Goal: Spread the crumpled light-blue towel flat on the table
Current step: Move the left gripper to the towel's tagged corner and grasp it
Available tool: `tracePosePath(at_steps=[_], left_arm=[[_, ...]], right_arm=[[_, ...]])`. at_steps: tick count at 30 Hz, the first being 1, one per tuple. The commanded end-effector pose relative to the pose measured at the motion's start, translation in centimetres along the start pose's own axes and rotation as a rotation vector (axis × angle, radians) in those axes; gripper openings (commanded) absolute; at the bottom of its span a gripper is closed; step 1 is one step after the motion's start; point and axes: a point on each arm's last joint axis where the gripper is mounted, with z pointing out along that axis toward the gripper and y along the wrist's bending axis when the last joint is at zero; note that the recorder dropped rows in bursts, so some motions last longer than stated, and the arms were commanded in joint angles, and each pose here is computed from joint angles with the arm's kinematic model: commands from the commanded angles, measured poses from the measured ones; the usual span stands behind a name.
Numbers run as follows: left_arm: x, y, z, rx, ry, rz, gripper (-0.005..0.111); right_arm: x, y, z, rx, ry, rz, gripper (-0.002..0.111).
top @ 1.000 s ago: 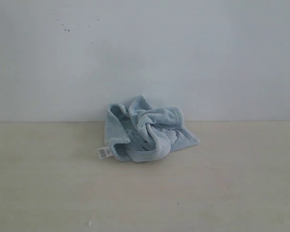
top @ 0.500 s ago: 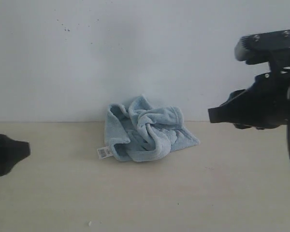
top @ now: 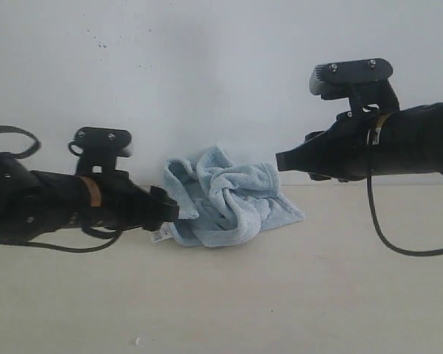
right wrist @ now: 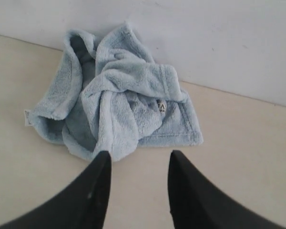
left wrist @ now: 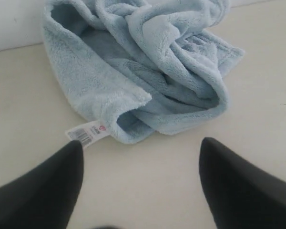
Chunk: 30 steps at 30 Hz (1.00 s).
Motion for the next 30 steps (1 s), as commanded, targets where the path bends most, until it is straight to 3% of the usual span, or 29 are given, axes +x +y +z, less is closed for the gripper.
tracePosePath(at_steps=[1, 8, 16, 24, 28, 30], left_arm=[[-0.6, -0.1, 4.6, 0.007, -0.003, 0.055, 0.065], [-1.2, 0.2, 9.0, -0.016, 0.018, 0.124, 0.065], [0.9, 0.5, 11.5, -0.017, 0.075, 0.176, 0.065], [0.5, 0.7, 13.8, -0.031, 0.074, 0.223, 0.065], [0.7, 1.0, 15.2, -0.040, 0.077, 0.222, 0.050], [0.8, 1.0, 15.9, -0.042, 0.079, 0.227, 0.035]], right_arm=[[-1.6, 0.0, -0.2, -0.002, -0.057, -0.028, 0.039], [-3.3, 0.1, -0.6, -0.001, -0.105, -0.045, 0.039], [-3.7, 0.1, -0.7, -0.001, -0.119, -0.056, 0.039], [-3.7, 0.1, -0.7, -0.001, -0.119, -0.056, 0.039], [-3.7, 0.1, -0.7, -0.001, -0.119, -0.056, 0.039], [-3.7, 0.1, -0.7, -0.001, -0.119, -0.056, 0.039]])
